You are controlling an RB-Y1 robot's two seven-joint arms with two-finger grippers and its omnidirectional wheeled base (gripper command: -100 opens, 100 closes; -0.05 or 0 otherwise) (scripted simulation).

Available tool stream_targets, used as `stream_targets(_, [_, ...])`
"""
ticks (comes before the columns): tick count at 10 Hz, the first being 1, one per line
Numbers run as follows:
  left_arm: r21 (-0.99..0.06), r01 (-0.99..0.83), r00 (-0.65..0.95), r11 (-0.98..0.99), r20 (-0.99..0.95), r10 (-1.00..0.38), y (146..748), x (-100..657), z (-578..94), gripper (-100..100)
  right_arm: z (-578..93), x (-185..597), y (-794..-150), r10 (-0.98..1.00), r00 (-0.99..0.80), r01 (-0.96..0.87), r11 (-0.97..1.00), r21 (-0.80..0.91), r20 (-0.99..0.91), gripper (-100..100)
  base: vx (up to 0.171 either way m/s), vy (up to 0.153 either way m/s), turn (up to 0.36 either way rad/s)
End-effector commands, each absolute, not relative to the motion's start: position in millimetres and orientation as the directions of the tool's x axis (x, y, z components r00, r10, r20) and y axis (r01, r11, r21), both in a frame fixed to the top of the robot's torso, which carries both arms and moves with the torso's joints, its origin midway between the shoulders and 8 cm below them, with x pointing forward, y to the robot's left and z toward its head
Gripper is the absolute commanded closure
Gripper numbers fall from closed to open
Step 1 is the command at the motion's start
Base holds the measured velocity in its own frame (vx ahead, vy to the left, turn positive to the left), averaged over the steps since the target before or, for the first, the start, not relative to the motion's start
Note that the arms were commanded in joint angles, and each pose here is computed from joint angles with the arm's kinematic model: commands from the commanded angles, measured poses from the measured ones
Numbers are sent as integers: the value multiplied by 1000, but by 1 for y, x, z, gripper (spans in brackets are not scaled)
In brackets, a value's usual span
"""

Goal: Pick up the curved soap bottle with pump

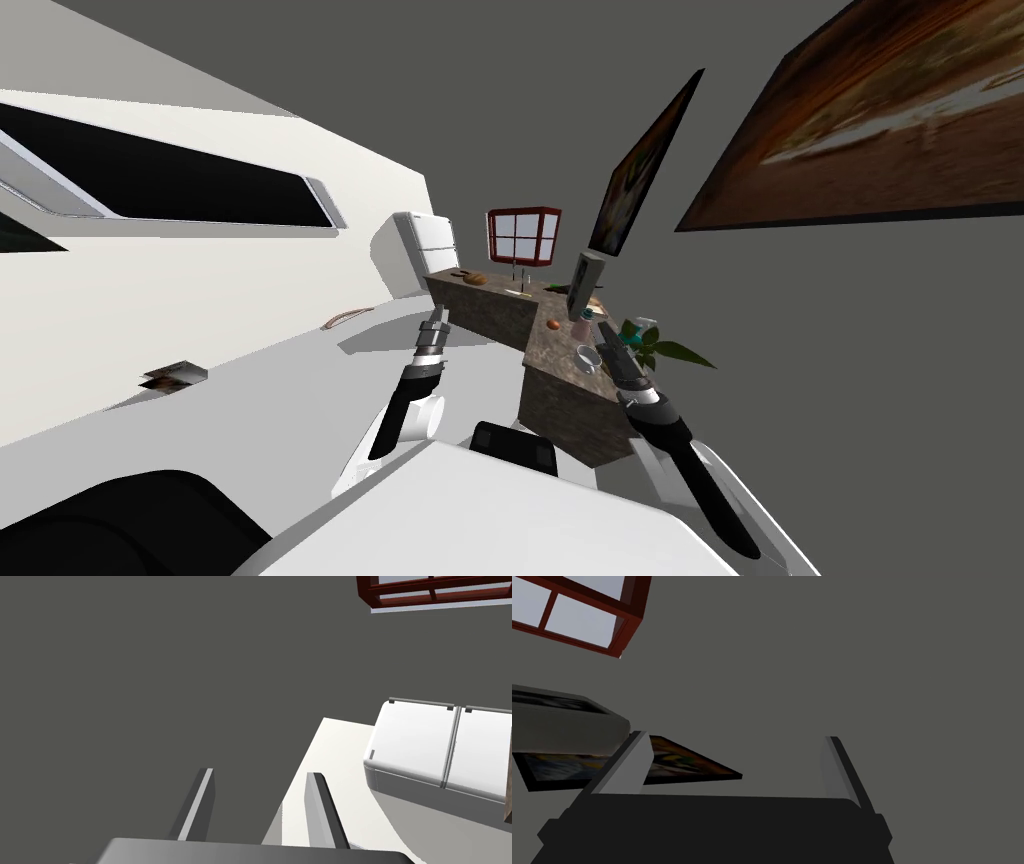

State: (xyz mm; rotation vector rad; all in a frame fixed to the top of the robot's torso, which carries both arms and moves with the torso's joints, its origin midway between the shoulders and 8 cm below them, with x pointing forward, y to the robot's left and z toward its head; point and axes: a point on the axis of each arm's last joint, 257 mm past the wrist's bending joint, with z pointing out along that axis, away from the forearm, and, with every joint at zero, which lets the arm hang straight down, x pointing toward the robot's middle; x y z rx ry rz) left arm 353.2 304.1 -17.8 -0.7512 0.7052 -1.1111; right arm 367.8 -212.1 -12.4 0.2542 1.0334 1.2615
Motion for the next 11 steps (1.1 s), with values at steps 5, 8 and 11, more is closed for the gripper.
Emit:
stream_targets(5, [-817,514,288,260,-121,-950,304,353,-18,0,-55,377,-206,730,-117,-642,462,612,-673,-100,-9,73,118])
stream_targets(8, [-817,514,288,260,-121,-950,304,353,-18,0,-73,379,-208,647,-151,-640,512,573,-747,-100,-15,60,108])
stream_targets(11, [-817,514,288,260,-121,-950,304,353,-18,0,-108,382,-218,529,-193,-626,582,519,-826,-100,-3,65,131])
